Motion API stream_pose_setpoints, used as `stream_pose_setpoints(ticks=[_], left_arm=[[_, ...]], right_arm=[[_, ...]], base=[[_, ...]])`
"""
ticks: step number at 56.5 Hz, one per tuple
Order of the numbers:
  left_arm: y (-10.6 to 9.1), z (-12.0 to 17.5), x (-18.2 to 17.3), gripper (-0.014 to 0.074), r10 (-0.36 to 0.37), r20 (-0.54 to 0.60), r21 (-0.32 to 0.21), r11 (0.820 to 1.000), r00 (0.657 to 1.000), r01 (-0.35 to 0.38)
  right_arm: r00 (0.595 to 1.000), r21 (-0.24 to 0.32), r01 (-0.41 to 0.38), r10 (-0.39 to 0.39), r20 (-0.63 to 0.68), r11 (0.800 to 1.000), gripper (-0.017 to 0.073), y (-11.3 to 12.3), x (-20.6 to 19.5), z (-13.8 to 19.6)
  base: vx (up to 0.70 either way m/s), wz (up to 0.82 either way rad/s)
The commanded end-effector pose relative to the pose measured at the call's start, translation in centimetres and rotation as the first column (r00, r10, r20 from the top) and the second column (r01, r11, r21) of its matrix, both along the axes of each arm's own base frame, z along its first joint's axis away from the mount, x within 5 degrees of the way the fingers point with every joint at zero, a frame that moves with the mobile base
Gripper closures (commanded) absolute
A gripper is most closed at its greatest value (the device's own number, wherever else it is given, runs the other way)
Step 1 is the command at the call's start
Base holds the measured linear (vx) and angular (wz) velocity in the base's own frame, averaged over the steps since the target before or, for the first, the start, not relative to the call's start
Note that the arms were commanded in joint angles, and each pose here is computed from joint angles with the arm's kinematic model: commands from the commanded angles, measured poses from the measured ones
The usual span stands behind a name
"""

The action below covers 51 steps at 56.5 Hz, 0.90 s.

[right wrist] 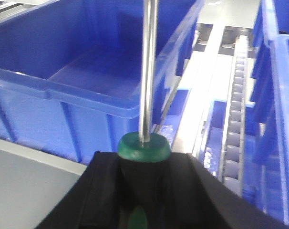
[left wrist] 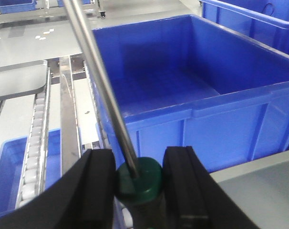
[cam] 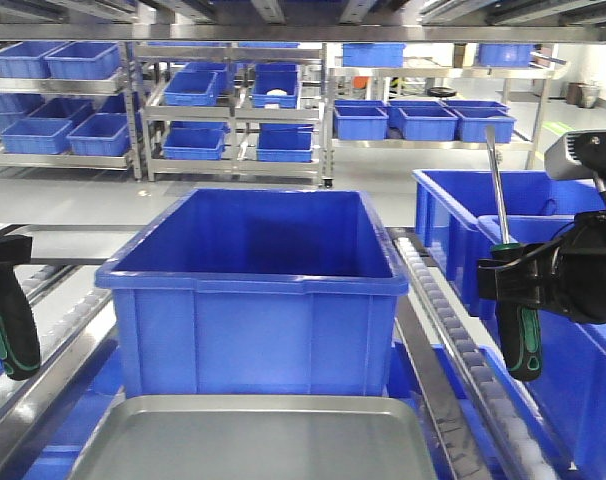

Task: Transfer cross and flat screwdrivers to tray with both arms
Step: 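Lower both screwdrivers toward the metal tray beside the blue bin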

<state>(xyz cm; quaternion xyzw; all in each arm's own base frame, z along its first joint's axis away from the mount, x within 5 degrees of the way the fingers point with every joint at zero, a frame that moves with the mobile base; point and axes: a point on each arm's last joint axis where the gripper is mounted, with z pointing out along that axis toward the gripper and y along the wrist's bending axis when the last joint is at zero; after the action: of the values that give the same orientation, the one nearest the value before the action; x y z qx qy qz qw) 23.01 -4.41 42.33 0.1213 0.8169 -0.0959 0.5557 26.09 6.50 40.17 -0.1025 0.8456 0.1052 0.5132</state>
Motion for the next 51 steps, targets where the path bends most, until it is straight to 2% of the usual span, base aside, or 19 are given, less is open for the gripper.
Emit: stream_pose_setpoints(ticks=[1,43,51], left_arm=[[0.13,2.28,-0.53,0.0599,0.026,0.131,-0.048,0.999,0.991,-0.020],[0.13,2.28,-0.53,0.0599,0.026,0.131,-0.048,0.999,0.991,-0.020],[0.16,2.42,-0.48,0.0599,0.032,0.146,-0.053,0.998,0.989,-0.025]], right_arm=[[0.990,0.033,0.013,-0.018,0.139,0.999,0.0567,-0.28,-0.53,2.53],[0.990,0.033,0.013,-0.018,0.139,0.999,0.0567,-0.28,-0.53,2.53],[0.992,0.073,0.012,-0.021,0.128,0.997,0.0567,-0.15,-0.56,2.55]], base=[[0.02,-0.10],[0.00,-0.01],[0.00,0.00]])
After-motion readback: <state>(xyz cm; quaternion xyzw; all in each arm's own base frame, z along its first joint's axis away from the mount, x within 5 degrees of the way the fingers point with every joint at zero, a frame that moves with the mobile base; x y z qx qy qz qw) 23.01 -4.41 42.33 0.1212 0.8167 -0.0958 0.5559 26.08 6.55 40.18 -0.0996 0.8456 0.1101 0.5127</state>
